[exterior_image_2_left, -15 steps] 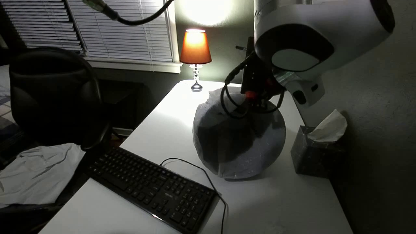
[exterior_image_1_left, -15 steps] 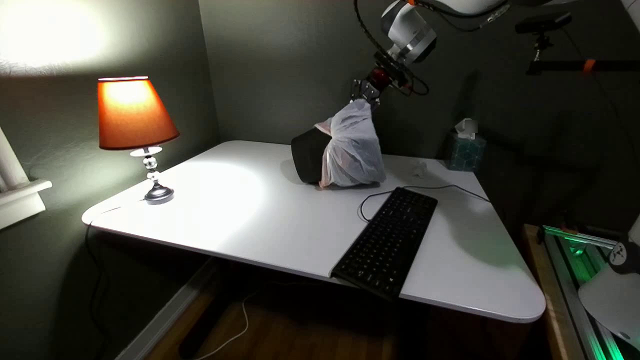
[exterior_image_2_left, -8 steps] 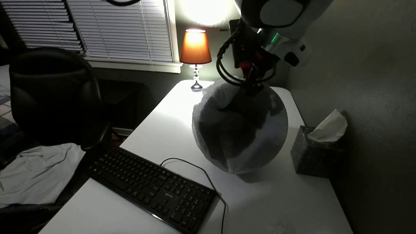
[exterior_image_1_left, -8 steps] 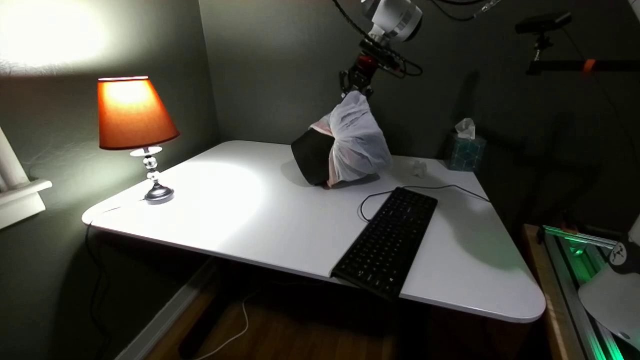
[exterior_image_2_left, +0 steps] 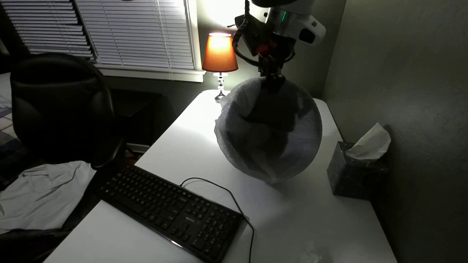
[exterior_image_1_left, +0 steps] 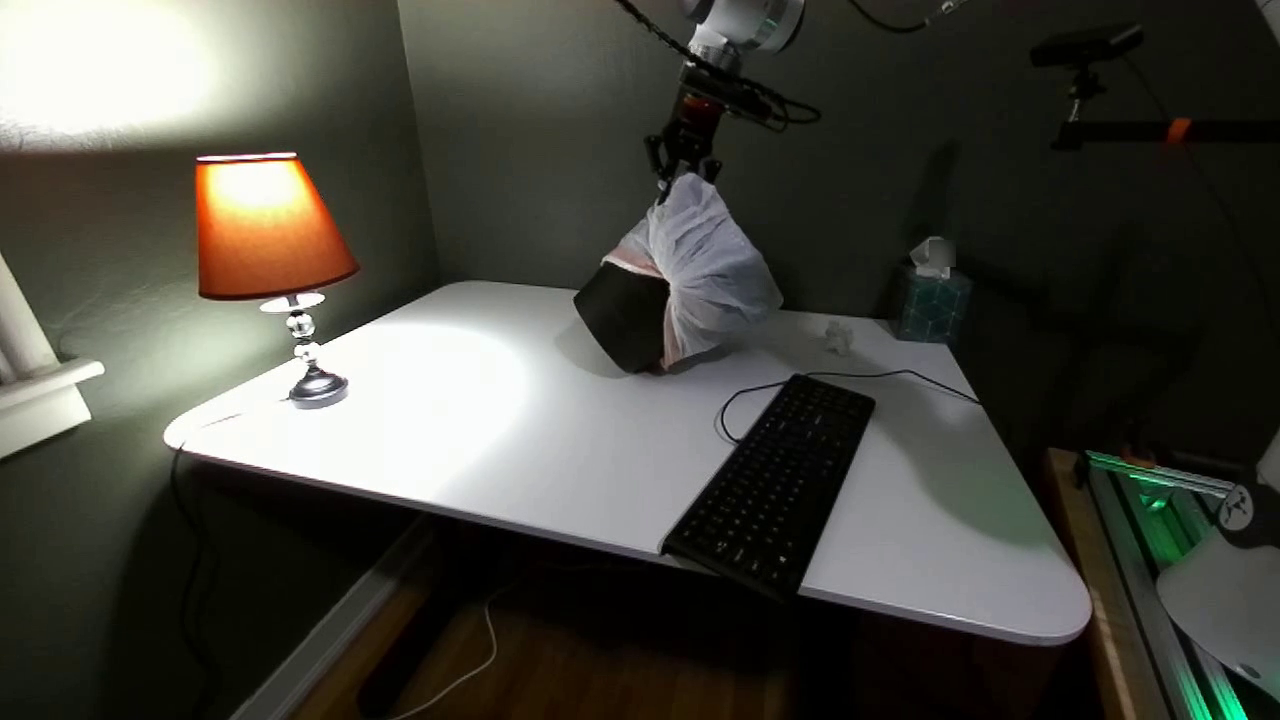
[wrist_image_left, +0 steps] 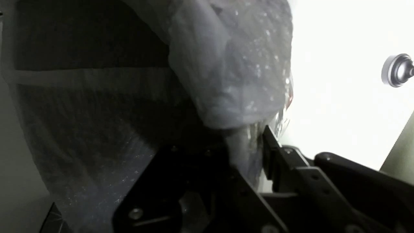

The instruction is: Pick up the bucket then put the white paper into it

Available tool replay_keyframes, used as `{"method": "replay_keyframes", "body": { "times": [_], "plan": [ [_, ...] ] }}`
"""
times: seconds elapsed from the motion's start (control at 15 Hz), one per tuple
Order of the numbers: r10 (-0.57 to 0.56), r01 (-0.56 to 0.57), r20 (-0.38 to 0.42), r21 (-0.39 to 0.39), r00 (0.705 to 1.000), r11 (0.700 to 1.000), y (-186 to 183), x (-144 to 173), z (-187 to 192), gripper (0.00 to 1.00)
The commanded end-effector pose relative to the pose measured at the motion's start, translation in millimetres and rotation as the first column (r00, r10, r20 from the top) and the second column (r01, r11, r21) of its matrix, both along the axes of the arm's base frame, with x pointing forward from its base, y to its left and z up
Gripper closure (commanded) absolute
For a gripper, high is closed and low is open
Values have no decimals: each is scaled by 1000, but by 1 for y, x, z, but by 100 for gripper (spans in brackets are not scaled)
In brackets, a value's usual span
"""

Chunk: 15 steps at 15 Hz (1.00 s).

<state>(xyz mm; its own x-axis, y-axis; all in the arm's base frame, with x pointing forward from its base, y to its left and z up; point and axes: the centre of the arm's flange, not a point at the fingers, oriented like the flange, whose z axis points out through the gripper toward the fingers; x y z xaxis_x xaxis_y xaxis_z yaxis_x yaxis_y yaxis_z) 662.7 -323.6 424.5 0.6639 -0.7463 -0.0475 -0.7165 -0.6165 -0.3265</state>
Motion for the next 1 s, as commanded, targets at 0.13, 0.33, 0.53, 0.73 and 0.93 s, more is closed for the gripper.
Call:
{"method": "replay_keyframes", "body": {
  "times": [0.13, 0.33, 0.53, 0.73, 0.93],
  "plan": [
    [75, -97, -127, -177, 989, 980, 29, 26, -13, 97],
    [111, -148, -159, -243, 981, 959, 46, 36, -12, 97],
    [142, -201, -205, -303, 968, 932, 58, 41, -13, 97],
    [164, -252, -256, -364, 953, 896, 65, 46, -15, 97],
    [182, -329, -357, -413, 916, 849, 65, 47, -38, 97]
  ]
}}
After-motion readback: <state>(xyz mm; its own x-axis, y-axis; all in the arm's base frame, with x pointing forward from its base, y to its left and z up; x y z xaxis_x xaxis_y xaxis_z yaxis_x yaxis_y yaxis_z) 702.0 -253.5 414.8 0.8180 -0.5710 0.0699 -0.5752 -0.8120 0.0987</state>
